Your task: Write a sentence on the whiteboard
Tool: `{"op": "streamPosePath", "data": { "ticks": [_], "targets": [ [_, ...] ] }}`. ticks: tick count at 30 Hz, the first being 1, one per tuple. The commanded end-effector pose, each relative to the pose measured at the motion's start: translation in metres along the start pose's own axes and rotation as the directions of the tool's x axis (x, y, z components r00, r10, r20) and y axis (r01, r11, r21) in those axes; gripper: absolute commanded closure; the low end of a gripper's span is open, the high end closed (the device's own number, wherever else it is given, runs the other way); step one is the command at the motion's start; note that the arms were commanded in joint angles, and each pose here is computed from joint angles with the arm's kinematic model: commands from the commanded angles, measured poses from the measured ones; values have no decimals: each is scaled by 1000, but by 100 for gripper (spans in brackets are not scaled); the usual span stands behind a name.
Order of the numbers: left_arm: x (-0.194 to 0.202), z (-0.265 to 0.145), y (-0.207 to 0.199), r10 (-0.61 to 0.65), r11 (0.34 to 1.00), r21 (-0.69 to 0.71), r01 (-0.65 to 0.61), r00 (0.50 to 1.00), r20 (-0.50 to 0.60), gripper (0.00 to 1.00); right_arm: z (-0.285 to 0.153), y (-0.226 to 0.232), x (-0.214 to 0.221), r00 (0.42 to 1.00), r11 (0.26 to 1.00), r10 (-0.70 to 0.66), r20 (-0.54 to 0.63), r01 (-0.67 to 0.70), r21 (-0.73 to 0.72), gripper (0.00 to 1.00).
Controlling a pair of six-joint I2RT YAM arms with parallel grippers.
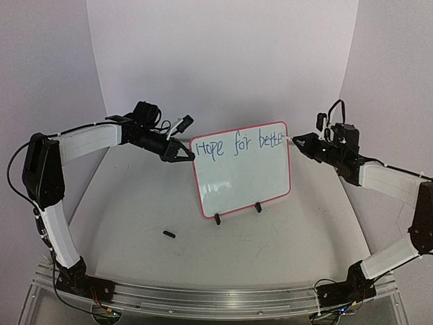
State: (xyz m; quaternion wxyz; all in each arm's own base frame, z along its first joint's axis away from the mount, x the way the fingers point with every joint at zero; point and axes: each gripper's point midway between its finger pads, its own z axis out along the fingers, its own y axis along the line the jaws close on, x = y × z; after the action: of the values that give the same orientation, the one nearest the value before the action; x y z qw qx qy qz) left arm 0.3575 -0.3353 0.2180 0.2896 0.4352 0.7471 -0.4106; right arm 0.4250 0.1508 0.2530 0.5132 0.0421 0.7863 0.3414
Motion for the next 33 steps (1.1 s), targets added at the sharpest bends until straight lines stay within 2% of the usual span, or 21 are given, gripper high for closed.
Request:
{"op": "streamPosePath", "data": {
  "ticks": [1,17,25,33],
  "targets": [
    [46,19,-4,-24,1000,-3,24,987,-157,100,-6,29,-39,995,996,-43,93,50,-72,100],
    [46,20,-4,-26,1000,-2,26,987,-159,100,18,17,-36,996,998,-39,77,43,-48,100],
    [47,20,-4,-26,1000,-3,25,987,-160,100,13,2,-38,994,1000,-22,110,20,23,100],
    [46,19,-4,-25,1000,-3,25,987,-159,100,12,-5,-24,997,999,-14,74,11,39,100]
  ]
}}
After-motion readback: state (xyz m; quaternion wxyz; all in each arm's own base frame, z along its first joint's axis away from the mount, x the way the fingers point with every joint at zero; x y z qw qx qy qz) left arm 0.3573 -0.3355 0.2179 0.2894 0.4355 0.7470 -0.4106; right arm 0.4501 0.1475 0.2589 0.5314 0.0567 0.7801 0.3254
